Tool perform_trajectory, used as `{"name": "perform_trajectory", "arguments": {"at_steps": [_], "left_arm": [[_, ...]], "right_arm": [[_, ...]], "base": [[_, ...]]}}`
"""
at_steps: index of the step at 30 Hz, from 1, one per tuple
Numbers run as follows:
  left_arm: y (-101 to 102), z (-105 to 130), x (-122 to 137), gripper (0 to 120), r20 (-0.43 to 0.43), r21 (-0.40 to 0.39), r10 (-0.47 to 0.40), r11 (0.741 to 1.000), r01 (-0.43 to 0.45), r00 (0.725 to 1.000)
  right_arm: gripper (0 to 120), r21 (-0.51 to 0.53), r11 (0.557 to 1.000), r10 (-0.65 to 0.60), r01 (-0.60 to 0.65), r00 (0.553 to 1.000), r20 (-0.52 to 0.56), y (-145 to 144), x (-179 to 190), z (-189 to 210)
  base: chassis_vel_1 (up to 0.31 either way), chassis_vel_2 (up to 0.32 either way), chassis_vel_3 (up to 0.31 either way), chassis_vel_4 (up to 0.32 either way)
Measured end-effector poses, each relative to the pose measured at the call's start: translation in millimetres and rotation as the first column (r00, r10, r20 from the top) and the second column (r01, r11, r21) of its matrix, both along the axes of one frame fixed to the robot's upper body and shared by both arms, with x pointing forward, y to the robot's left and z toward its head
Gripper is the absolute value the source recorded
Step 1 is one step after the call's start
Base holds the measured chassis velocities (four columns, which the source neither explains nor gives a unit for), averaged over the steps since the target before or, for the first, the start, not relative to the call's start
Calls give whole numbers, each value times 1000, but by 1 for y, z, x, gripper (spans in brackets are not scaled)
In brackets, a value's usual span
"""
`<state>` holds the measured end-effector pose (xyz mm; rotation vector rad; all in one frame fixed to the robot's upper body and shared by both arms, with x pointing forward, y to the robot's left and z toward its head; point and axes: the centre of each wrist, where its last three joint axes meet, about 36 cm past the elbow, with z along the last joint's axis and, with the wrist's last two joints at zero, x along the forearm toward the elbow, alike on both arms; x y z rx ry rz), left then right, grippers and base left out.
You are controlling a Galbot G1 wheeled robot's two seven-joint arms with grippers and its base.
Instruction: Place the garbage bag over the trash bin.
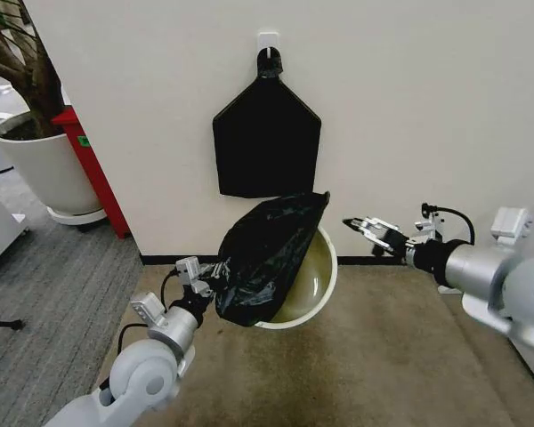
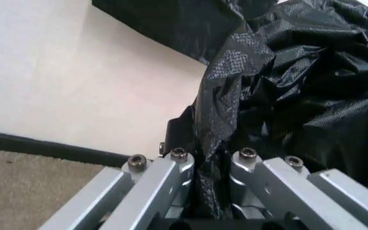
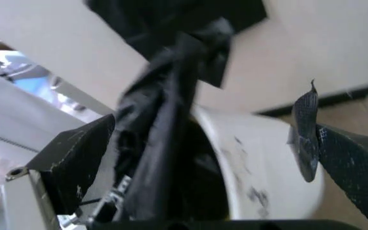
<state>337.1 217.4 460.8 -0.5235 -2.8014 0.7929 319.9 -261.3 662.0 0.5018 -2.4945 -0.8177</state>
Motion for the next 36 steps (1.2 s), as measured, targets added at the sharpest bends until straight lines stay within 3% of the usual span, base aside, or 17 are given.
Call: {"name": "perform_trajectory", "arguments": {"at_steps": [5,14,19,36], "left_arm": [[-2,6,-2,5,-5,14,-3,1000,3,1000],[-4,17,-1,5,11,23,-10,1000,9,1000],[-5,20,1,5,21,29,-17,999,17,1000],[0,14,14,4,25,46,-3,999,2,1000]], "right_arm": [[100,26,997,68,-69,997,31,8,-1,-13],[100,53,993,113,-107,986,-124,18,-9,-47],[100,62,992,116,-108,982,-152,23,-10,-52],[100,-57,998,26,-31,995,-94,9,-6,-37]], "base": [[0,0,0,0],[0,0,0,0],[0,0,0,0],[0,0,0,0]]}}
